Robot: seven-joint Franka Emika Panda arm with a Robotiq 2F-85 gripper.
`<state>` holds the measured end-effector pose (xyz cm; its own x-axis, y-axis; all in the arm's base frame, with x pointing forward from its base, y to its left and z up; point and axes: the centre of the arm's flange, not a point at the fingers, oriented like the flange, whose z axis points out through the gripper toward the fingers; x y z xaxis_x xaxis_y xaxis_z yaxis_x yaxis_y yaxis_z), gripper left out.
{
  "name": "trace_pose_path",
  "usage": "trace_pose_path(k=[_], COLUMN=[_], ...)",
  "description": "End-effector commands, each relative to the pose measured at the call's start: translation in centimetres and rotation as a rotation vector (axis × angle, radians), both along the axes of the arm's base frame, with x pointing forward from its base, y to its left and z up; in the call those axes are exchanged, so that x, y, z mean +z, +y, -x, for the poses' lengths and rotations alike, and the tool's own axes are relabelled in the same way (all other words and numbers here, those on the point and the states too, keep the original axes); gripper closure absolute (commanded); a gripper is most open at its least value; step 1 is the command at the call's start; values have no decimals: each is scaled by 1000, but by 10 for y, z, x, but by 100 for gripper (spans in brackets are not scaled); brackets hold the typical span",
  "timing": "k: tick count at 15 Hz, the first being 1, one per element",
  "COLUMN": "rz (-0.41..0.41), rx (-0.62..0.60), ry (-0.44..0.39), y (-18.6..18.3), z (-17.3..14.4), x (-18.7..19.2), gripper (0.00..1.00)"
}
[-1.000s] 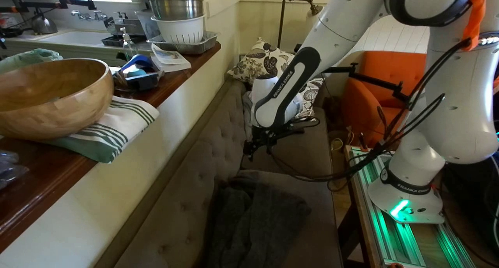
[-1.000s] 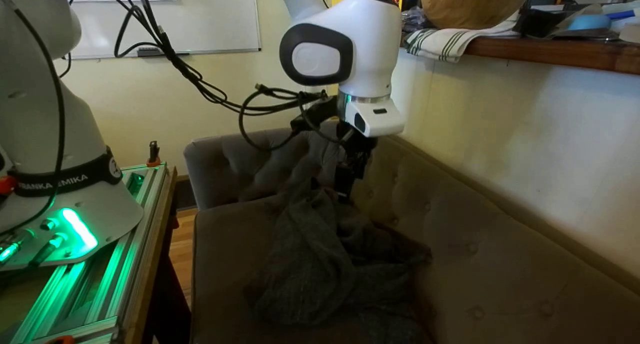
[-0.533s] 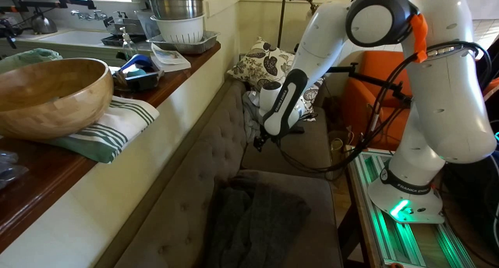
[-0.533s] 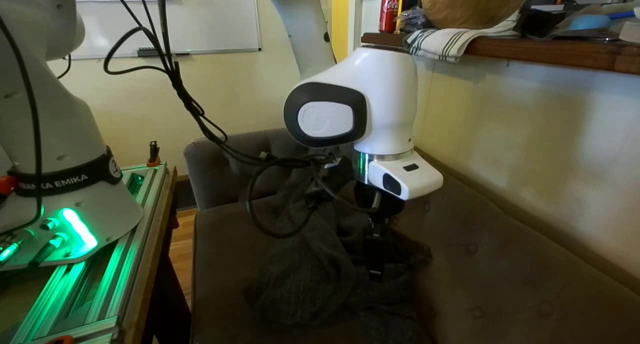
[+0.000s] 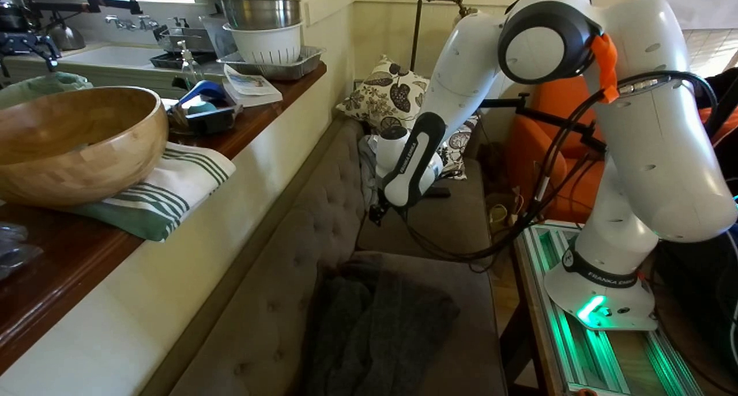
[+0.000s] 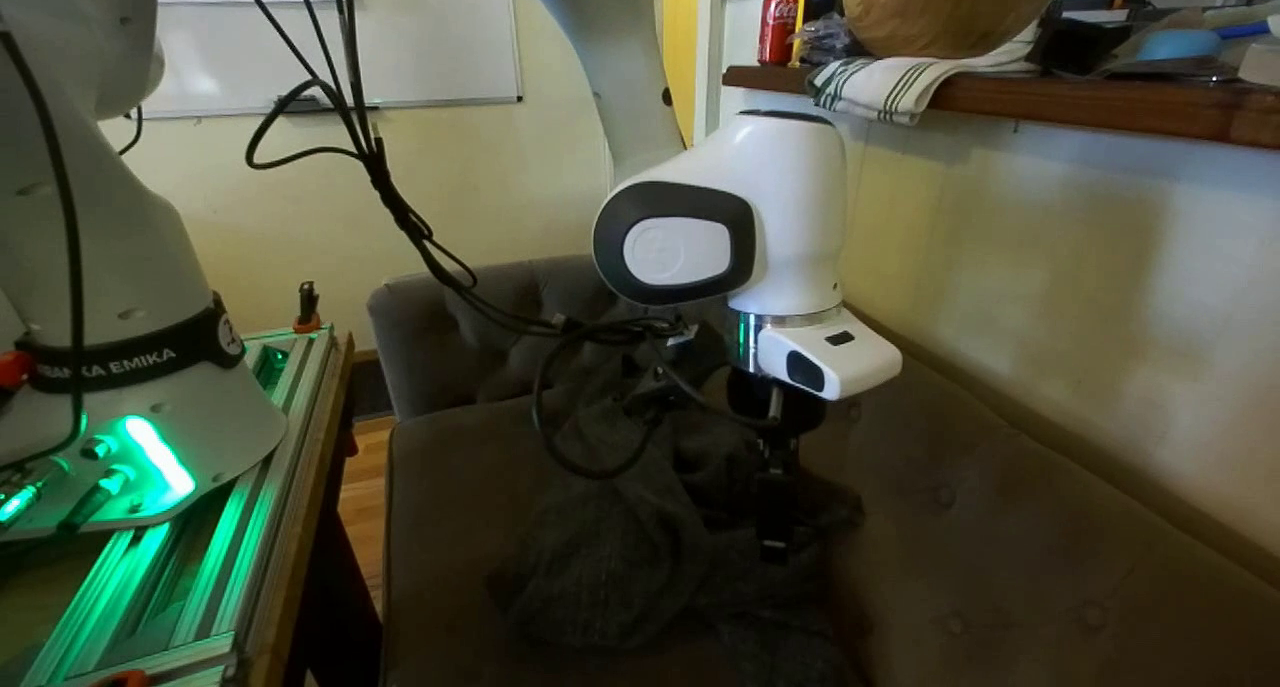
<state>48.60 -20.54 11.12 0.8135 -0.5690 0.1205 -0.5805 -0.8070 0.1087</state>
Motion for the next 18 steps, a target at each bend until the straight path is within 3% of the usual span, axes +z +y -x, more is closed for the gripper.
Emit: trace_pose_path(k=[1, 5, 8, 10, 14, 18], rz=[-41, -164, -258, -284, -277, -256], rx=[124, 215, 167, 110, 42, 64], ry=[-69, -161, -156, -148, -132, -152], y=[21, 74, 87, 78, 50, 47], z=[-25, -57, -50, -28, 1, -28], x=[-22, -61, -94, -111, -140, -152], gripper=[0, 0, 0, 0, 0, 0])
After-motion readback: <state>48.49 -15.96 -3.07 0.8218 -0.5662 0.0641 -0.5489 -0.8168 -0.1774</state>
